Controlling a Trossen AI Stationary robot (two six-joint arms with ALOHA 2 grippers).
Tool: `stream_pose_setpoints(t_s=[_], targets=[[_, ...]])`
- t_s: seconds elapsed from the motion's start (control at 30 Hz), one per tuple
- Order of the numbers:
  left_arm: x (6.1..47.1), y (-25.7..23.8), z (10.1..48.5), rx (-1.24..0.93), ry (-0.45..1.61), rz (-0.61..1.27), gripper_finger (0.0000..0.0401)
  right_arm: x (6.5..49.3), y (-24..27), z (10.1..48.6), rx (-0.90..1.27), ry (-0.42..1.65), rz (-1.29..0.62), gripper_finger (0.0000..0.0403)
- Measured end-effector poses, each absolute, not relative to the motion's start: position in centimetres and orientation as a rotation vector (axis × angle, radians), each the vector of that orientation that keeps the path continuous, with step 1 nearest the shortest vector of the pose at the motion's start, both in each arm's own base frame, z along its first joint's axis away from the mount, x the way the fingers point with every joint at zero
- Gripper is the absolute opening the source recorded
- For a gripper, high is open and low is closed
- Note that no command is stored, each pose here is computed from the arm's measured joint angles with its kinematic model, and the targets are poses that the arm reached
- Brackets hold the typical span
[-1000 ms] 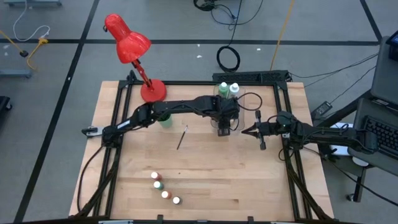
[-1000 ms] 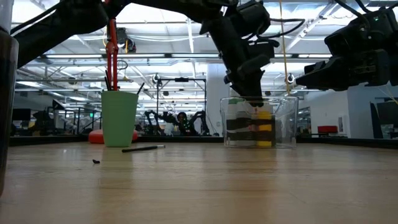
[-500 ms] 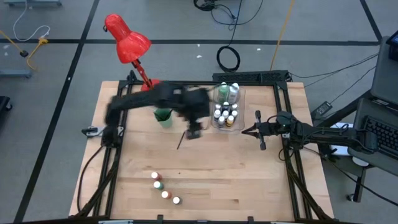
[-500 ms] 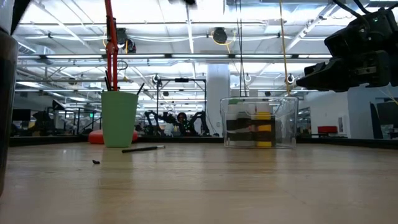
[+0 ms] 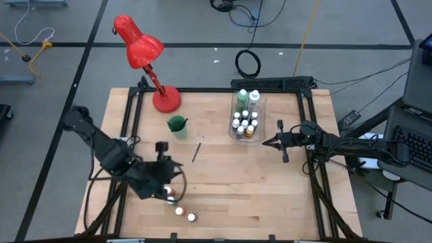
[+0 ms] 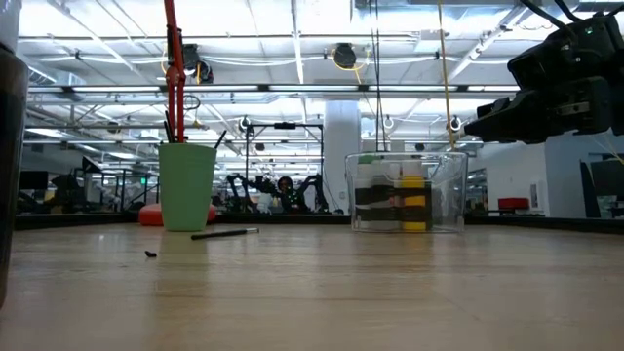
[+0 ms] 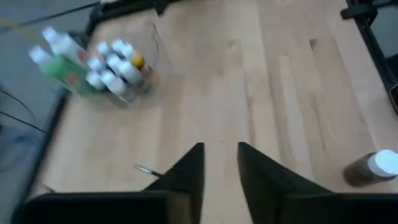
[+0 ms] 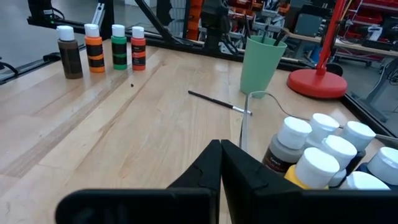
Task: Pick & Place Paint Supplies
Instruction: Put the small black paint bottle into the transparent bin
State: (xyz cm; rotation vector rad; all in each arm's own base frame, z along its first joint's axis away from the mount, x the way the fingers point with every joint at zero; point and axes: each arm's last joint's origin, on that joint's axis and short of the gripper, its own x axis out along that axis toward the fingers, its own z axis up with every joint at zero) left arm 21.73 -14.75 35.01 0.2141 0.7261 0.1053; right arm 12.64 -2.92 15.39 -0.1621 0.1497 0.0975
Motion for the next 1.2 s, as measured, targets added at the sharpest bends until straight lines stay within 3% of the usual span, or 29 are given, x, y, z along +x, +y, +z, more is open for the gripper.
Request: stream_pose_setpoints(t_s=[0.17, 0.23, 0.67, 0.83, 1.07, 1.2], targets=[[18.7, -14.4, 28.9, 0.073, 0.626, 0.058, 0.0017, 12.7, -2.9, 15.5, -0.166, 0.137, 0.096, 0.0004], [17.9, -14.1, 27.2, 0.045, 0.571, 0.025, 0.0006, 12.7, -2.9, 15.5, -0.167, 0.136, 0.096, 0.0004], [14.4, -9.7, 18.7, 0.009, 0.402, 0.144, 0.0005, 12.7, -2.9, 15.8, -0.176, 0.114, 0.09, 0.0004], [13.3, -6.9, 18.0, -0.089, 0.308, 0.214, 0.0002, 12.7, -2.9, 15.8, -0.177, 0.111, 0.09, 0.0004], [12.4, -5.6, 17.5, -0.126, 0.173, 0.043, 0.0001, 12.7, -3.0, 15.9, -0.181, 0.103, 0.089, 0.0004], [12.2, -5.1, 16.6, -0.17, 0.144, 0.055, 0.0001, 12.7, -3.0, 15.9, -0.181, 0.102, 0.089, 0.0004]])
